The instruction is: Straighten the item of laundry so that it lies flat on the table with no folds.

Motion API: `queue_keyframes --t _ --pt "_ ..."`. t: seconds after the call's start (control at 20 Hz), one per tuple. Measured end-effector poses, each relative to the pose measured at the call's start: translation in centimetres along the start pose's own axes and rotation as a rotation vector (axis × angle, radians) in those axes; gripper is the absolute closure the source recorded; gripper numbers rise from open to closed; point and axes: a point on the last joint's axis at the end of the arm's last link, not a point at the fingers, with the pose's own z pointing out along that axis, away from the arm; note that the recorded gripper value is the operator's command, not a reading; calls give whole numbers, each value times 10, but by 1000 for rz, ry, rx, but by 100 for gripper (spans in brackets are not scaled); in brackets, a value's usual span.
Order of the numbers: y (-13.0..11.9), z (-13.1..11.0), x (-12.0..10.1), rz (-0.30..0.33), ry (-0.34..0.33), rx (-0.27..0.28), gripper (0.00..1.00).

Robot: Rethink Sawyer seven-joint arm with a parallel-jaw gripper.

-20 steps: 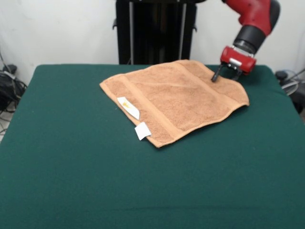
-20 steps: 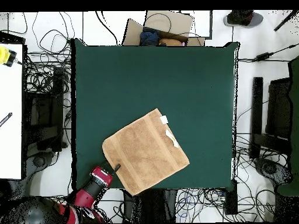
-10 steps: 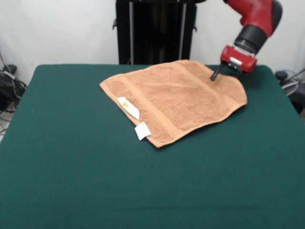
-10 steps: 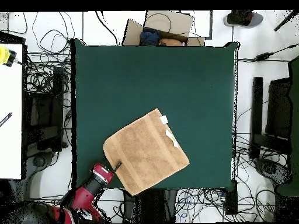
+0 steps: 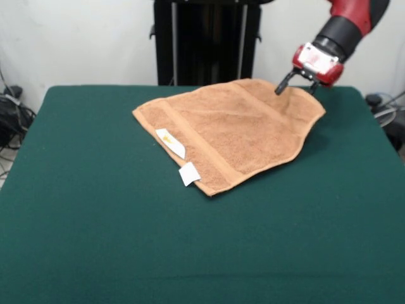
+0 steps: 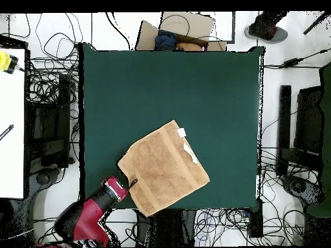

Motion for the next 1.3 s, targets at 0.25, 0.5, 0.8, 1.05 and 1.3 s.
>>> queue_keyframes --t 0.25,0.5,0.8,1.05,1.3 --pt "6 -10 -23 92 120 41 0" --pt "9 -16 -30 112 153 35 0" --pt "7 -15 -23 97 155 37 0" --pt "9 -15 -23 101 156 35 0" --pt "15 -14 -26 126 157 43 0"
